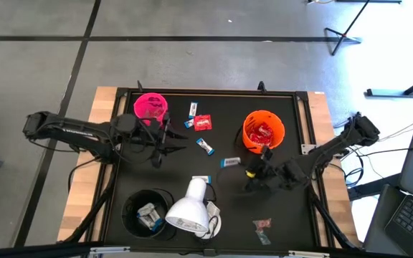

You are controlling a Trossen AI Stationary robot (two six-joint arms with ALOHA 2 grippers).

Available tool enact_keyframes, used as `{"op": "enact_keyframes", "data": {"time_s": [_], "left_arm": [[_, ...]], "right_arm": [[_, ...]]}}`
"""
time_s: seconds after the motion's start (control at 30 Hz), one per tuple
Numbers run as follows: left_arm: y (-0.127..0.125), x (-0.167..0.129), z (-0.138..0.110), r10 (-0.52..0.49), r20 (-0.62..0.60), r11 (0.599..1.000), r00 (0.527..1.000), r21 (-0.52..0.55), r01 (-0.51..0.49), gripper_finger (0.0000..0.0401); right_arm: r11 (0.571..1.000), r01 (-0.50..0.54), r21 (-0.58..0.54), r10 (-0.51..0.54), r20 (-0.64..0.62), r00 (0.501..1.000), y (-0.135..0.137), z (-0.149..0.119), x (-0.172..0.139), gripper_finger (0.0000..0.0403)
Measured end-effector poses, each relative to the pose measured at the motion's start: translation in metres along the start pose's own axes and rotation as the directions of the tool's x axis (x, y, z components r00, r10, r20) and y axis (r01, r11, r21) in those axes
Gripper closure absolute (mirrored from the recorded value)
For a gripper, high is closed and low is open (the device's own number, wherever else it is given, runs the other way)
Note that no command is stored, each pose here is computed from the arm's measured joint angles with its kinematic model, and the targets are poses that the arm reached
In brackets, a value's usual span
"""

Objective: Sort candy
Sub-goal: Put the white chocolate into the black bucket

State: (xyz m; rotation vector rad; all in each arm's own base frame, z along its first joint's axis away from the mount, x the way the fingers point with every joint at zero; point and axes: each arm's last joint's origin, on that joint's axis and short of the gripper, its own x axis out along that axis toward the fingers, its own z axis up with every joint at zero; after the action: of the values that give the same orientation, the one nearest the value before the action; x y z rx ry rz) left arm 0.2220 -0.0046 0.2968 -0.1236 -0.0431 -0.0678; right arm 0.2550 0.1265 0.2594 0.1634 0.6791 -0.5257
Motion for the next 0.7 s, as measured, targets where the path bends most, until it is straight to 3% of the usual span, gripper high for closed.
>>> {"op": "enact_keyframes", "data": {"time_s": [0.2,0.37,0.7], "left_arm": [[0.004,0.012,-0.01,0.066,-0.02,0.998,0.998,0.0,-0.066,0.0255],[0.006,0.019,-0.016,0.057,-0.026,0.998,0.998,-0.007,-0.057,0.0231],[0.011,0.04,-0.007,0.151,0.01,0.977,0.988,-0.155,-0.148,0.0195]], "right_arm": [[0.999,0.017,0.037,-0.021,0.105,0.994,-0.004,0.026,0.009,0.0402],[0.999,0.017,0.044,-0.024,0.177,0.984,-0.008,0.046,0.017,0.0402],[0.997,0.04,0.06,-0.054,0.264,0.963,-0.018,0.068,0.028,0.0402]]}}
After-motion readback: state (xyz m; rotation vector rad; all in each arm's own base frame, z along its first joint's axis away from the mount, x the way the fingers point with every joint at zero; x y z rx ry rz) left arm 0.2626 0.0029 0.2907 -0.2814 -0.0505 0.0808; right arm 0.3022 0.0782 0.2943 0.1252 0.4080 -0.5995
